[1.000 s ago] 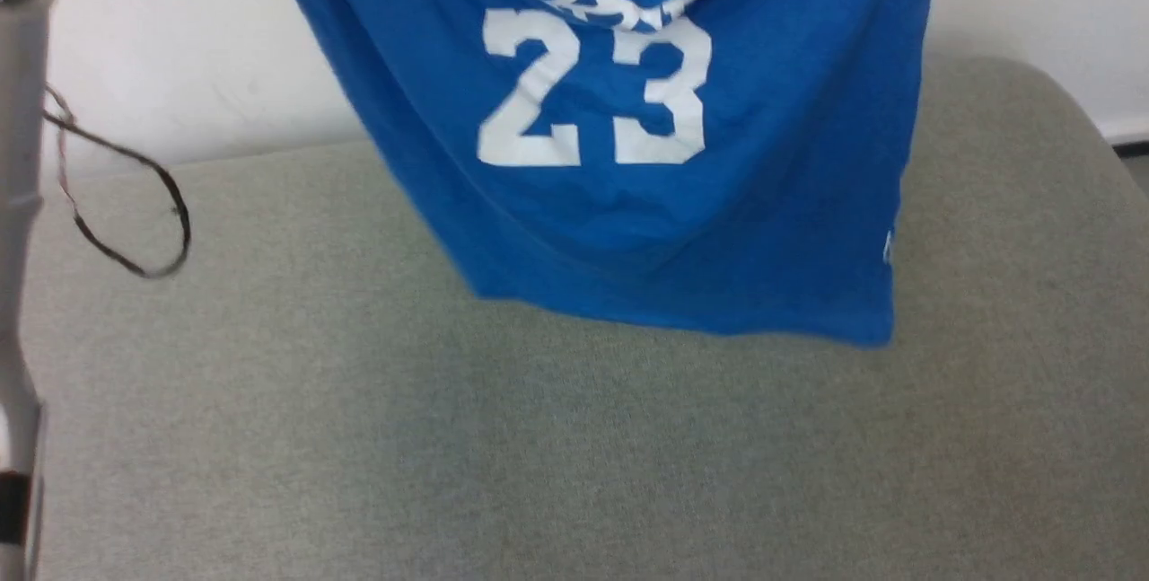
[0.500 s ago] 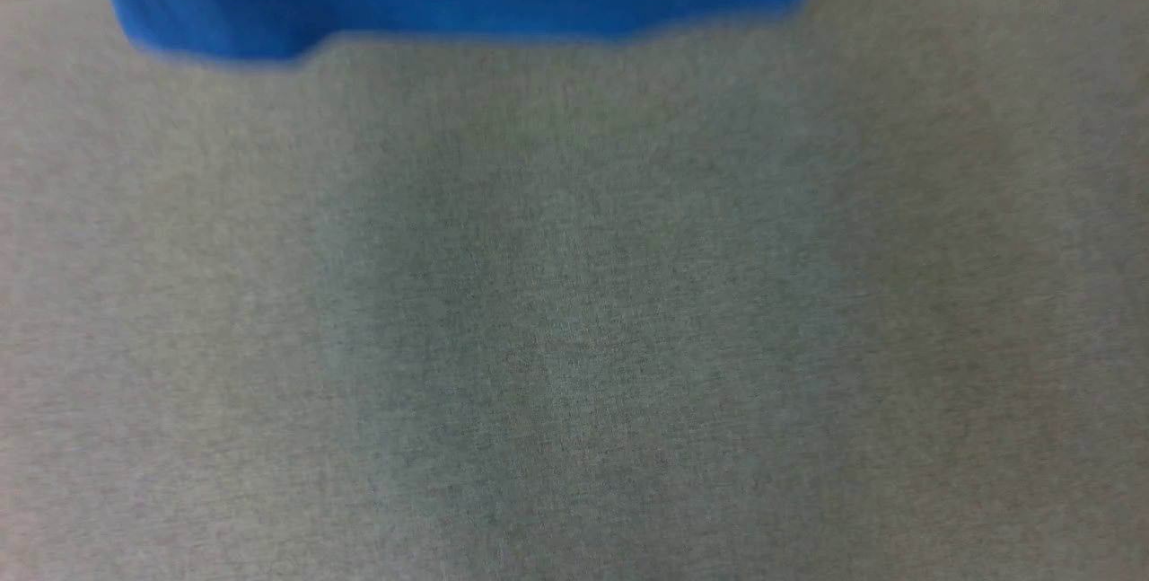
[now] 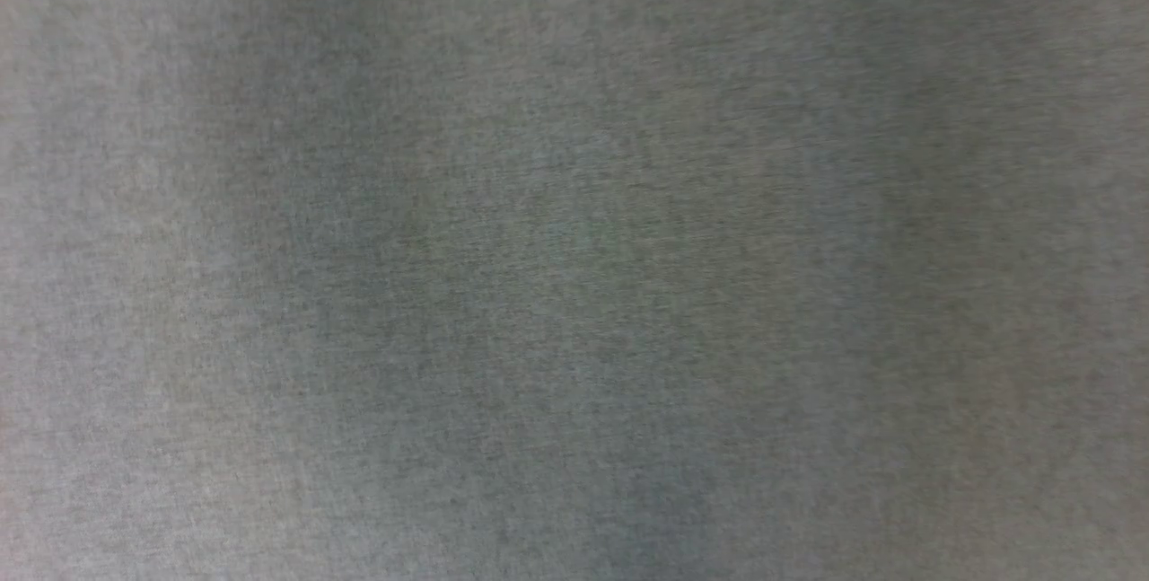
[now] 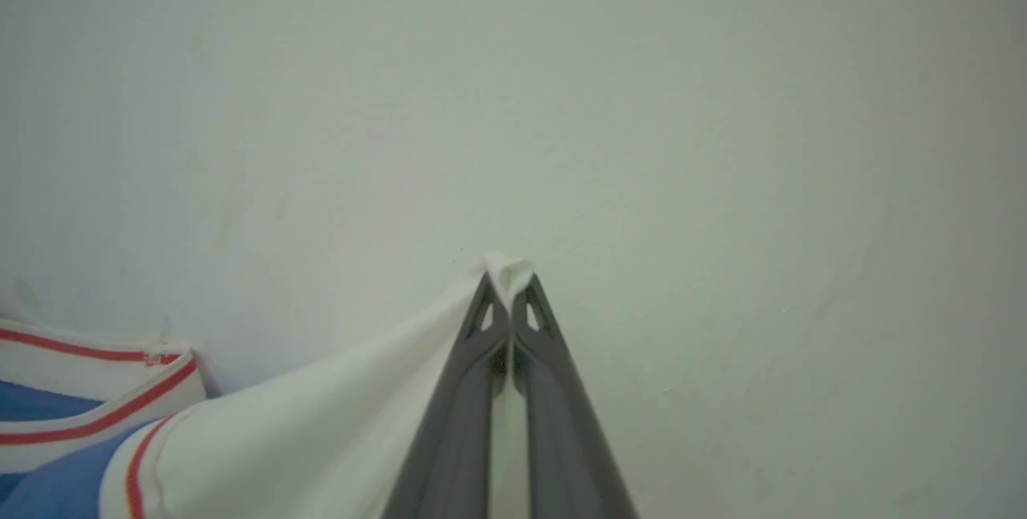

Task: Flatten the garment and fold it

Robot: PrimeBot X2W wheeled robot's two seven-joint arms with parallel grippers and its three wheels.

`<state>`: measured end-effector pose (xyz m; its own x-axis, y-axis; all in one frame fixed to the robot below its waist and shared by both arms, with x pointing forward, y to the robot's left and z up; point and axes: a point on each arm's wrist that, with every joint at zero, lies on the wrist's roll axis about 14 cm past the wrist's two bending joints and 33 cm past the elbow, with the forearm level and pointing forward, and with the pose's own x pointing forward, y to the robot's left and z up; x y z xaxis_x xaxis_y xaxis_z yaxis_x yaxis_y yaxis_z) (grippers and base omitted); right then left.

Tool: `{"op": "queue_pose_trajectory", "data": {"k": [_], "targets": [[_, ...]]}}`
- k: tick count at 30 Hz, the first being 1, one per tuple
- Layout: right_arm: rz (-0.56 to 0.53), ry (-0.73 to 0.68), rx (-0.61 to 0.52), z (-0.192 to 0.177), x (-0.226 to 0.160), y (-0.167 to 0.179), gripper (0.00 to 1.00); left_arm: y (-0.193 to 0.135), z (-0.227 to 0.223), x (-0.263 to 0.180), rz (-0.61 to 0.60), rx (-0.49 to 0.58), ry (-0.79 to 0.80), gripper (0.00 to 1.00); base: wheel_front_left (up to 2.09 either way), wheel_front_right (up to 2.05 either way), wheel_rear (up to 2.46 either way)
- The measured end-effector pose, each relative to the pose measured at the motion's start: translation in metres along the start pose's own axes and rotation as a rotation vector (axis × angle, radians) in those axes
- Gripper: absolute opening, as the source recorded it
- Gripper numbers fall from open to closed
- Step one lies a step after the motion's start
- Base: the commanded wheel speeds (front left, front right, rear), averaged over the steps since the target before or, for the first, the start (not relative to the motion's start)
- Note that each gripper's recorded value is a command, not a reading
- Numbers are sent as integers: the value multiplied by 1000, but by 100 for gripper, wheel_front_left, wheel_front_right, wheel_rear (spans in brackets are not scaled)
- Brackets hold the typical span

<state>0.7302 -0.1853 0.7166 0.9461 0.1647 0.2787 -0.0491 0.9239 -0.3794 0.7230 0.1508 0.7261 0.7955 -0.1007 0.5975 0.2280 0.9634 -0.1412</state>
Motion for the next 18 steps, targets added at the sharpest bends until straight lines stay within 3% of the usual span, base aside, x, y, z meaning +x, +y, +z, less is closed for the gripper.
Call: {"op": "queue_pose_trajectory", "data": {"k": [4, 9, 14, 18], "targets": [[77, 34, 40, -38, -5, 33, 0, 19, -45, -33, -5, -16, 114, 0, 0, 0, 0], [180, 3, 108, -32, -27, 61, 0, 14, -53, -68, -69, -43, 173, 0, 0, 0, 0], [253, 4, 207, -16, -83, 63, 0, 4, -38, -127, -142, -36, 273, 0, 0, 0, 0], [237, 88, 292, -31, -134, 53, 0, -3, -28, -176, -142, -43, 354, 0, 0, 0, 0]]}}
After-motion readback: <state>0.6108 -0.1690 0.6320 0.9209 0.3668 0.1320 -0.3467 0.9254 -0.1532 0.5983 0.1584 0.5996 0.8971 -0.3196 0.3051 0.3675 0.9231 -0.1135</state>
